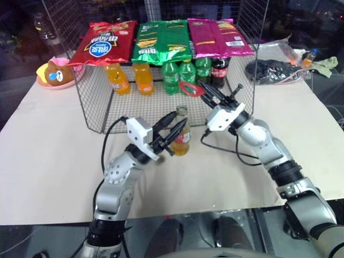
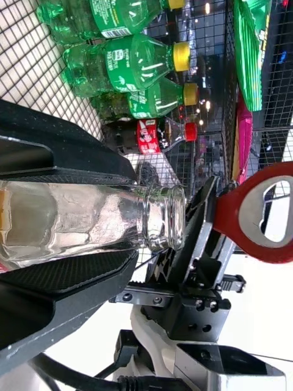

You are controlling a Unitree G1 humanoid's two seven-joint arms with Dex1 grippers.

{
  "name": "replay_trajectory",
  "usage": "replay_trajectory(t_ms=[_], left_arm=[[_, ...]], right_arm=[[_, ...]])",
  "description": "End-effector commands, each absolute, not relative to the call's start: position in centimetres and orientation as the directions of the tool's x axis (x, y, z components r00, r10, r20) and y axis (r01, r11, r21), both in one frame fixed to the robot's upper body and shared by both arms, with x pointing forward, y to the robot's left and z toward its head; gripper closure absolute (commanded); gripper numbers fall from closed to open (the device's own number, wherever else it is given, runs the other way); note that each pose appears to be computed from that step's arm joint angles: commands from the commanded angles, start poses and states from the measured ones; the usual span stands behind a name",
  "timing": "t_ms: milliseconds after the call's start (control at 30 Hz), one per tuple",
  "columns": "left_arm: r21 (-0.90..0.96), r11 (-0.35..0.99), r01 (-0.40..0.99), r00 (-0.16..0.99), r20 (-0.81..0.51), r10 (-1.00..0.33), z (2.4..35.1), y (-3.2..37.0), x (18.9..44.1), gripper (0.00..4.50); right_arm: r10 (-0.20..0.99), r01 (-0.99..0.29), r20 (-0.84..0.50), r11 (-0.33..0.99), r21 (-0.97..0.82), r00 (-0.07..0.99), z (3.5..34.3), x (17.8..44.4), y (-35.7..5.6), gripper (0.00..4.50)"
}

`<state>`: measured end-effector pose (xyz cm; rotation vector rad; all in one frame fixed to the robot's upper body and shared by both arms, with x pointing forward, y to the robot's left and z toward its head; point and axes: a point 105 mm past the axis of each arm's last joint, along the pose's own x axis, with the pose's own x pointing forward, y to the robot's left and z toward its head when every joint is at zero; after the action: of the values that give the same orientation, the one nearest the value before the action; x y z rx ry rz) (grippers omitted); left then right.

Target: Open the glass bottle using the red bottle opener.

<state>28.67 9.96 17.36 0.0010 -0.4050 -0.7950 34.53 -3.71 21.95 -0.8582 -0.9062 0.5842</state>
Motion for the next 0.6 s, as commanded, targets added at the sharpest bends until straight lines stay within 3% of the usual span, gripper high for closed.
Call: replay_trajectory(t_ms=[33, 600], left_arm=[[0.120, 0.713, 0.691, 0.671, 0.262, -0.694, 14.92, 10.27, 29.02, 3.14], [0.121, 0.720, 0.683, 0.676, 0.266, -0.687, 14.91, 10.40, 28.96, 3.14]], right_arm=[[0.719, -0.068, 0.489, 0.593, -0.803, 0.493, 23.46, 34.23, -4.18, 4.42], [0.712, -0.091, 0.481, 0.601, -0.794, 0.511, 22.99, 34.48, -4.26, 4.42]])
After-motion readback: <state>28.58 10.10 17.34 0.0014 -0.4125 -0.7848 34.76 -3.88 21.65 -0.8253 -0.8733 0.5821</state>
